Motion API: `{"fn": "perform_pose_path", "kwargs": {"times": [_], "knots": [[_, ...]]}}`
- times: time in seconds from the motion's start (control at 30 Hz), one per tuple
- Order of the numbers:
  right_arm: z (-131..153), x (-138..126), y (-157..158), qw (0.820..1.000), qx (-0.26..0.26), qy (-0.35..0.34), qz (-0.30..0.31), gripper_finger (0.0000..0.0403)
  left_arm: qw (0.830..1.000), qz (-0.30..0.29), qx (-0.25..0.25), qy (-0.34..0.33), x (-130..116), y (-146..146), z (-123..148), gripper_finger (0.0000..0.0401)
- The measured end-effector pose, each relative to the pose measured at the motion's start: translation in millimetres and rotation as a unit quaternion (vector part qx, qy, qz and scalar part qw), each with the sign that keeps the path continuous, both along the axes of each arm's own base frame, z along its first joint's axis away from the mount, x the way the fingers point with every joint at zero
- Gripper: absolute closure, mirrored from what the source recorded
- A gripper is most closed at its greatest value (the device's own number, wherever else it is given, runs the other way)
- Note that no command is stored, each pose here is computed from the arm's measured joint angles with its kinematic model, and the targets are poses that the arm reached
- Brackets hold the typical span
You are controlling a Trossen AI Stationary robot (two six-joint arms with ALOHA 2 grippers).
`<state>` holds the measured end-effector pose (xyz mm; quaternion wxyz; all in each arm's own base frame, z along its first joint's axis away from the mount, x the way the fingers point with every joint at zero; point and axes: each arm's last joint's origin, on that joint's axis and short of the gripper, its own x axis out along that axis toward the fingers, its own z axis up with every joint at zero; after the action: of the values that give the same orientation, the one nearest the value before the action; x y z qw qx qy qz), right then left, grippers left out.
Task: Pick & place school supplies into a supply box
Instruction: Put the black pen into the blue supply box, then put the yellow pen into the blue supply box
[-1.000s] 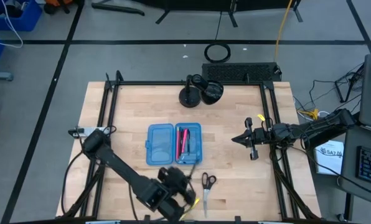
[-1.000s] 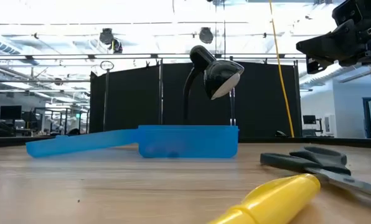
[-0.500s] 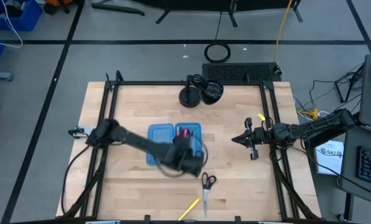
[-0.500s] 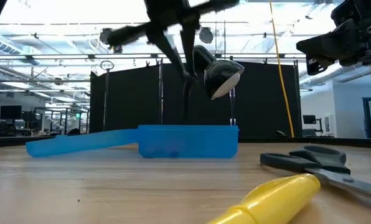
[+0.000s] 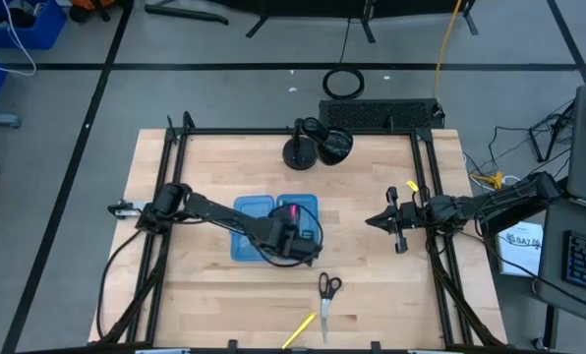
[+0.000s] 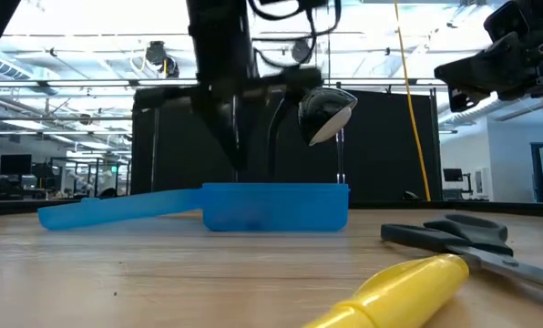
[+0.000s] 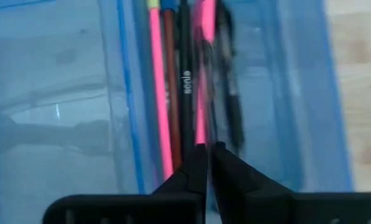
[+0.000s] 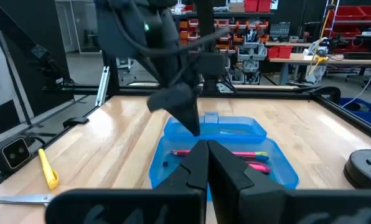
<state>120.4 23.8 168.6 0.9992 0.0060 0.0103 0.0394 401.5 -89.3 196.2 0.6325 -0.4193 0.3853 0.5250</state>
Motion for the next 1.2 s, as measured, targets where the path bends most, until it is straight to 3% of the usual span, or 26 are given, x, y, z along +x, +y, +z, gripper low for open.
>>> {"fn": "perform_pose_path", "kwargs": {"times": [0.27, 0.43, 0.53, 0.63, 0.77, 0.83, 0.9, 0.93, 1.0, 1.1, 1.2], "knots": [[0.6, 0.0, 0.0, 1.0, 0.002, -0.003, 0.0, 0.0403, 1.0, 0.001, -0.001, 0.025, -2.5, 16.6, -14.2, 0.0397], [0.6, 0.0, 0.0, 1.0, 0.002, -0.003, 0.0, 0.0403, 0.999, -0.028, 0.037, 0.023, 0.2, 21.7, -13.4, 0.0394], [0.5, 0.0, 0.0, 1.0, 0.002, -0.002, -0.001, 0.0403, 0.994, -0.082, 0.061, 0.035, 1.1, 22.4, -9.3, 0.0388], [-1.1, 0.0, 0.0, 1.0, -0.001, 0.006, 0.0, 0.0403, 0.981, -0.175, 0.075, 0.044, 3.3, 13.4, 5.8, 0.0387], [-2.4, -0.1, 0.0, 1.0, -0.002, 0.012, 0.0, 0.0403, 0.94, -0.304, 0.152, 0.022, -13.6, -25.3, 53.8, 0.0396], [-2.8, 0.0, 0.0, 1.0, 0.0, 0.014, 0.0, 0.0403, 0.9, -0.368, 0.231, 0.014, -32.4, -48.9, 81.5, 0.0398], [-3.6, 0.1, 0.0, 1.0, 0.007, 0.019, -0.001, 0.0403, 0.847, -0.431, 0.311, 0.019, -52.3, -73.5, 101.3, 0.0397], [-3.9, 0.2, 0.0, 1.0, 0.01, 0.021, -0.001, 0.0403, 0.825, -0.456, 0.335, 0.018, -62.6, -84.5, 109.0, 0.0397], [-5.0, 0.3, 0.1, 1.0, 0.015, 0.027, -0.001, 0.0403, 0.795, -0.489, 0.359, 0.012, -81.4, -100.1, 120.2, 0.0397], [-5.8, 0.5, 0.2, 0.999, 0.019, 0.031, 0.0, 0.0403, 0.77, -0.514, 0.378, 0.004, -109.2, -106.8, 130.1, 0.0398], [-5.7, 0.4, 0.7, 0.999, 0.019, 0.031, 0.009, 0.0403, 0.764, -0.517, 0.385, -0.005, -131.4, -100.2, 118.6, 0.0397]]}}
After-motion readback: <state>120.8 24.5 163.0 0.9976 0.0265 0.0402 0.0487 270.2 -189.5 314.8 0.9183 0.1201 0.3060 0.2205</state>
